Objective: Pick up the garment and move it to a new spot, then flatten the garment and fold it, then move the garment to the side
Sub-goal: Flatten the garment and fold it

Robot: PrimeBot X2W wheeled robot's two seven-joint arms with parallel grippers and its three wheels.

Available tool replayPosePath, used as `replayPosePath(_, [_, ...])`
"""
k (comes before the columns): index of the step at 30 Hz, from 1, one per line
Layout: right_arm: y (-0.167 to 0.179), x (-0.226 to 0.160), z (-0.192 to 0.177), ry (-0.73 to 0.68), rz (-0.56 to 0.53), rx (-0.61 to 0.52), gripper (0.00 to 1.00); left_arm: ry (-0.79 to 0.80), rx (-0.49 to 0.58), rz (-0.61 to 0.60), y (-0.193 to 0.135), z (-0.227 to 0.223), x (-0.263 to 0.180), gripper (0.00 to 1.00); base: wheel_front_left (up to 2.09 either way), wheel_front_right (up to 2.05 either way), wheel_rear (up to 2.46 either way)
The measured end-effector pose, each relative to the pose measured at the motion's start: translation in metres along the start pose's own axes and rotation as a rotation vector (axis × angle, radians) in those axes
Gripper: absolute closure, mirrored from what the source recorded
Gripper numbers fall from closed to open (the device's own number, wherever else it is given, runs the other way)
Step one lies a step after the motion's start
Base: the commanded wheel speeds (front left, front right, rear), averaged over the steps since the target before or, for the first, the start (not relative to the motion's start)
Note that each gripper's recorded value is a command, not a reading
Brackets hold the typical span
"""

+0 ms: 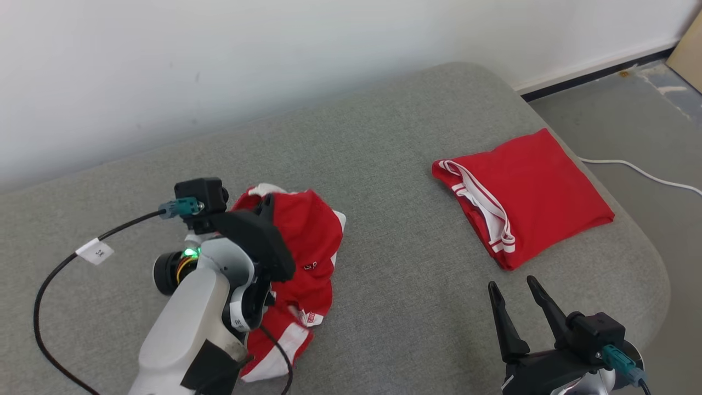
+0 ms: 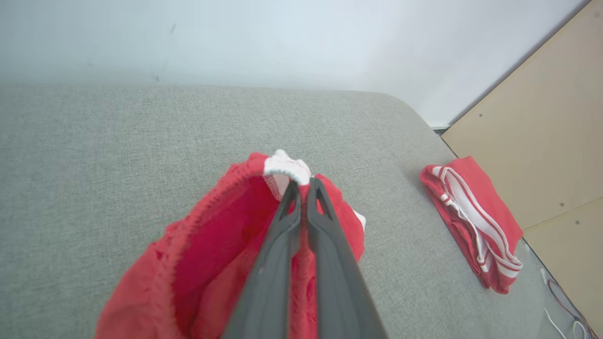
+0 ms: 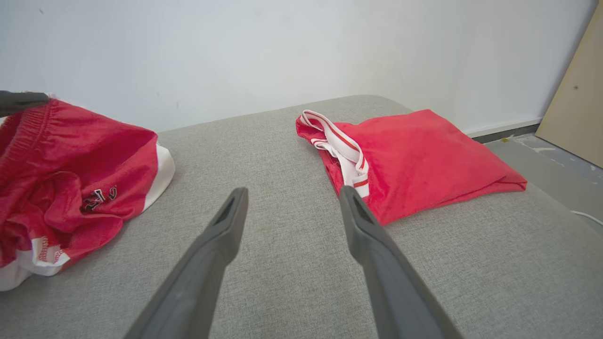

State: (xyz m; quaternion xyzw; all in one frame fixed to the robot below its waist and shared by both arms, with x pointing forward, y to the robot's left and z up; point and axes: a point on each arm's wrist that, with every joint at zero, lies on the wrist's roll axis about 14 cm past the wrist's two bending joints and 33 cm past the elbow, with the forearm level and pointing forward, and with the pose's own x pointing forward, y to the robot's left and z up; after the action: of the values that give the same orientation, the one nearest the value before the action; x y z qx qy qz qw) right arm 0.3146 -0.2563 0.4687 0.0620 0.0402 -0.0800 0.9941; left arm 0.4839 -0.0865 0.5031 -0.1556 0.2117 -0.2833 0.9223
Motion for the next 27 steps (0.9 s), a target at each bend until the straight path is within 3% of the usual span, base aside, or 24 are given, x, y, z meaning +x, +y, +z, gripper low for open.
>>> replayPosePath(3, [0.001,0.000,0.003,-0.007,0.008,-0.002,0.00,-0.078,-0.010,-0.075,-0.018,0.023,-0.004,1.00,0.00,0.00,0.00])
replayPosePath(6, [0.004,0.000,0.004,-0.011,0.019,-0.004,0.00,-0.150,-0.066,-0.218,-0.053,0.051,-0.014,1.00,0.00,0.00,0.00])
replayPosePath(11, [0.010,0.001,0.007,-0.018,0.046,-0.007,0.00,-0.365,-0.045,-0.430,-0.117,0.122,-0.050,1.00,0.00,0.00,0.00])
replayPosePath(18, [0.020,0.005,0.011,-0.027,0.082,-0.009,0.00,-0.564,-0.103,-0.604,-0.161,0.180,-0.105,1.00,0.00,0.00,0.00])
replayPosePath(23, [0.034,0.010,0.011,-0.025,0.123,-0.006,0.00,-0.509,-0.097,-0.507,-0.137,0.161,-0.100,1.00,0.00,0.00,0.00])
replayPosePath(27, [0.047,0.014,0.007,-0.011,0.159,-0.004,0.00,-0.340,-0.117,-0.279,-0.062,0.099,-0.081,1.00,0.00,0.00,0.00])
